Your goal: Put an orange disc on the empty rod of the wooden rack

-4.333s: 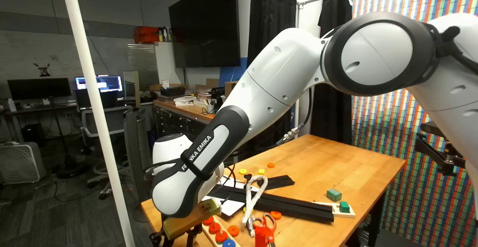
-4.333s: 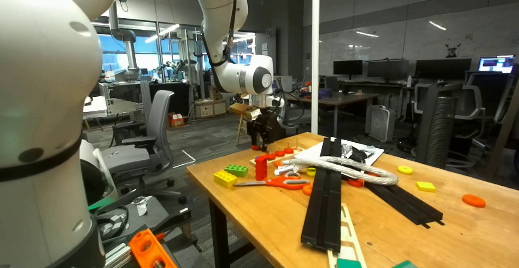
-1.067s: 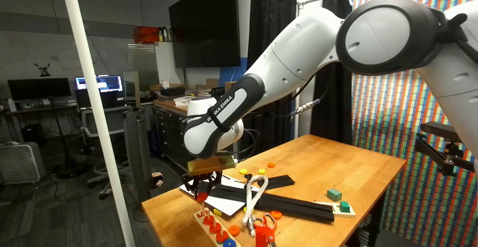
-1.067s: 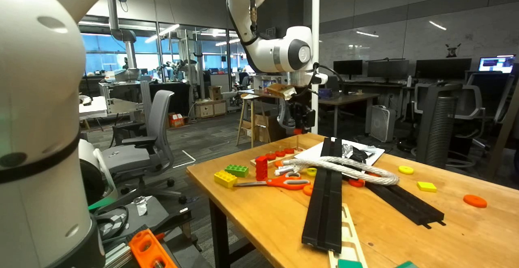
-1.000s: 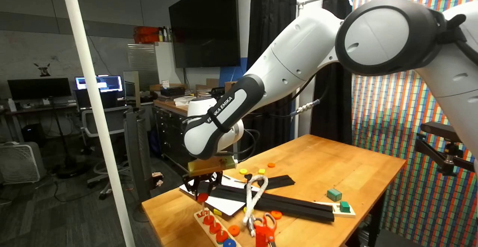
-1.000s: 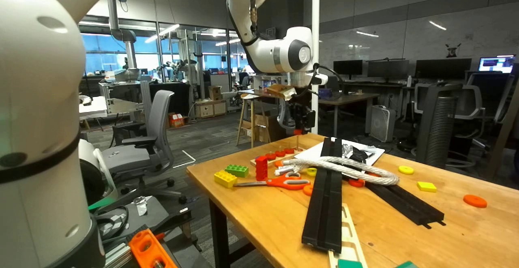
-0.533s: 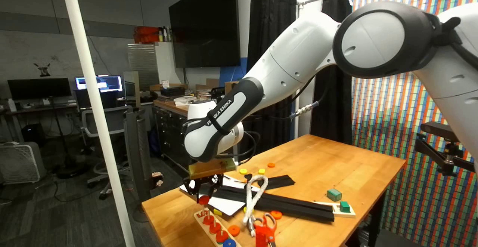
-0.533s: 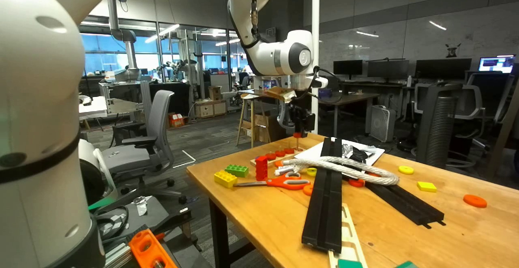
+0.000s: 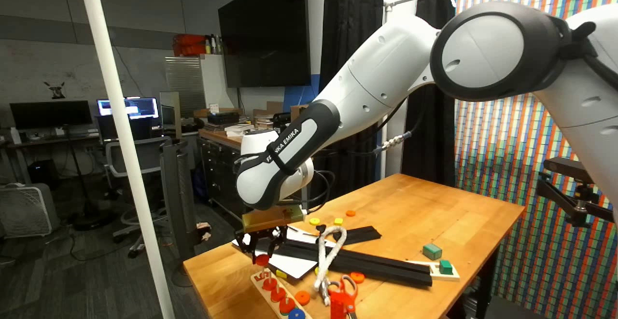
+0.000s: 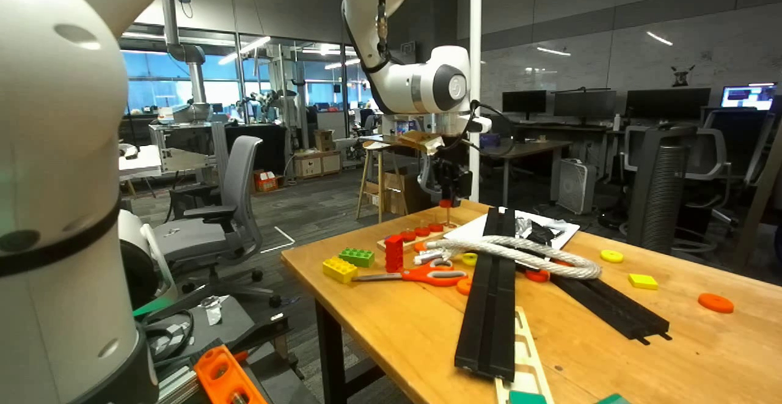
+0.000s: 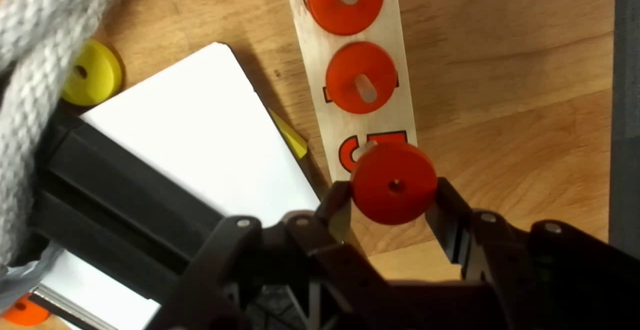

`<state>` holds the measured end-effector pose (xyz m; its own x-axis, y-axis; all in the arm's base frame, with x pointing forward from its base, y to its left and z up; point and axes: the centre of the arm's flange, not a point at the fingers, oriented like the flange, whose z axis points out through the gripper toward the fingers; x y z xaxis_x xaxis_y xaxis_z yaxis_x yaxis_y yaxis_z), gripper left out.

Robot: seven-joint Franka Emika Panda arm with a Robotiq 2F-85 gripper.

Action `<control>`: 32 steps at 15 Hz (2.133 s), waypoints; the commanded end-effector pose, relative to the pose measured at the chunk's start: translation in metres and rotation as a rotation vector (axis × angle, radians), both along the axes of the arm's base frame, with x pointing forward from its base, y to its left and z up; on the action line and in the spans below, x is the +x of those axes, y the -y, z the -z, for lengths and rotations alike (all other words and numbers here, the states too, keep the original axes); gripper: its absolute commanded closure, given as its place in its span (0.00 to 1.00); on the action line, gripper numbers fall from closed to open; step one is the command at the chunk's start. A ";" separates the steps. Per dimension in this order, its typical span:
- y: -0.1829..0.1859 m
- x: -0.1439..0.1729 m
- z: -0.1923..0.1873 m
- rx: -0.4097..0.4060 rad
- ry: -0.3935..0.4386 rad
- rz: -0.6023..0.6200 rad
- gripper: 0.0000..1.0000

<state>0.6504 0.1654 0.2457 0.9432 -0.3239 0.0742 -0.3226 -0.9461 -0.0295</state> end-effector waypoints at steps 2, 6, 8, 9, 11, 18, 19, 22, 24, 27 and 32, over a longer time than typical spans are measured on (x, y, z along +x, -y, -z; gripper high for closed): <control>-0.003 0.008 -0.001 0.010 -0.007 -0.005 0.81; -0.003 0.010 0.000 0.014 -0.010 -0.008 0.81; -0.003 0.012 0.001 0.016 -0.013 -0.007 0.81; -0.002 0.012 0.001 0.017 -0.014 -0.007 0.81; -0.002 0.015 0.001 0.019 -0.018 -0.006 0.81; -0.001 0.021 0.002 0.020 -0.026 -0.006 0.81; 0.000 0.022 0.003 0.021 -0.027 -0.006 0.81; 0.001 0.023 0.004 0.024 -0.029 -0.004 0.81; 0.001 0.024 0.003 0.024 -0.027 -0.004 0.81; 0.002 0.024 0.003 0.024 -0.029 -0.004 0.81; 0.005 0.025 0.012 0.033 -0.048 -0.003 0.81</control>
<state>0.6645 0.1611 0.2389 0.9429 -0.3302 0.0427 -0.3295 -0.9439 -0.0239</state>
